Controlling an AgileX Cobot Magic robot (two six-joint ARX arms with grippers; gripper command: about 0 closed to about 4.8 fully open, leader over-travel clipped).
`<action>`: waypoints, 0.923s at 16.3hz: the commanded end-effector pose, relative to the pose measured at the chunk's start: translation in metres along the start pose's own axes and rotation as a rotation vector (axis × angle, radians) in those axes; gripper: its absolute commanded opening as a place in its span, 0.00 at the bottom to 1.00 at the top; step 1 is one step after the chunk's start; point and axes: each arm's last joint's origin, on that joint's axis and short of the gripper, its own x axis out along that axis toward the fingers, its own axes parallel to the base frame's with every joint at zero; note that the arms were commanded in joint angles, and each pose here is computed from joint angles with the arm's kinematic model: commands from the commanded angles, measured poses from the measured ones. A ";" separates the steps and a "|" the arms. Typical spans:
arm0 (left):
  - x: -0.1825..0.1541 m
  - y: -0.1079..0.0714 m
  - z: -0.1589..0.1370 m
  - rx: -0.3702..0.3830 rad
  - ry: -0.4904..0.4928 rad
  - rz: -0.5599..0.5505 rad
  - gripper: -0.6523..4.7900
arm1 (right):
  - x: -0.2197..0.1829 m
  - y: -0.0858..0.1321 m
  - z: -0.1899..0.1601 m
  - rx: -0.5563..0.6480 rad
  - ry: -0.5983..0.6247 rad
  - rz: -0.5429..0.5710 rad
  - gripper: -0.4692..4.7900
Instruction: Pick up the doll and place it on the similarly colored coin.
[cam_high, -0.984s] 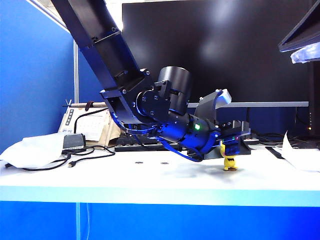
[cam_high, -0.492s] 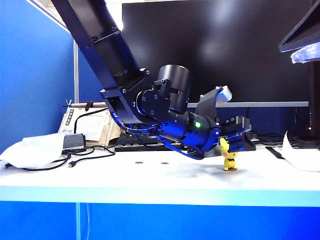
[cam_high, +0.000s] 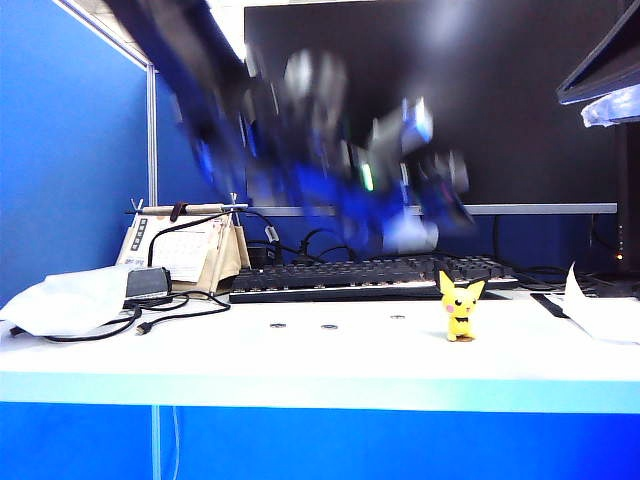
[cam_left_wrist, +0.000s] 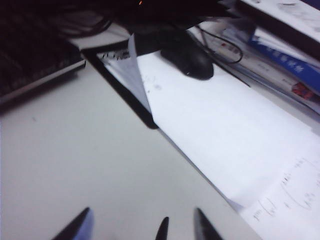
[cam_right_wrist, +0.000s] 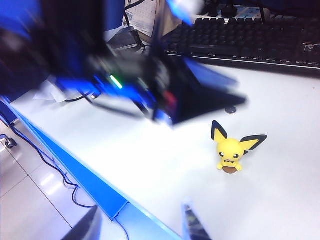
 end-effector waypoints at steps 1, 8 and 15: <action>-0.039 -0.002 0.048 0.118 0.012 0.030 0.69 | -0.001 0.000 0.004 -0.023 -0.029 -0.016 0.49; -0.217 0.014 0.100 0.054 -0.033 0.296 0.67 | -0.028 0.006 0.009 -0.046 -0.144 -0.276 0.49; -0.319 -0.042 0.007 -0.062 -0.076 0.575 0.67 | -0.076 0.027 -0.020 0.059 -0.312 -0.429 0.49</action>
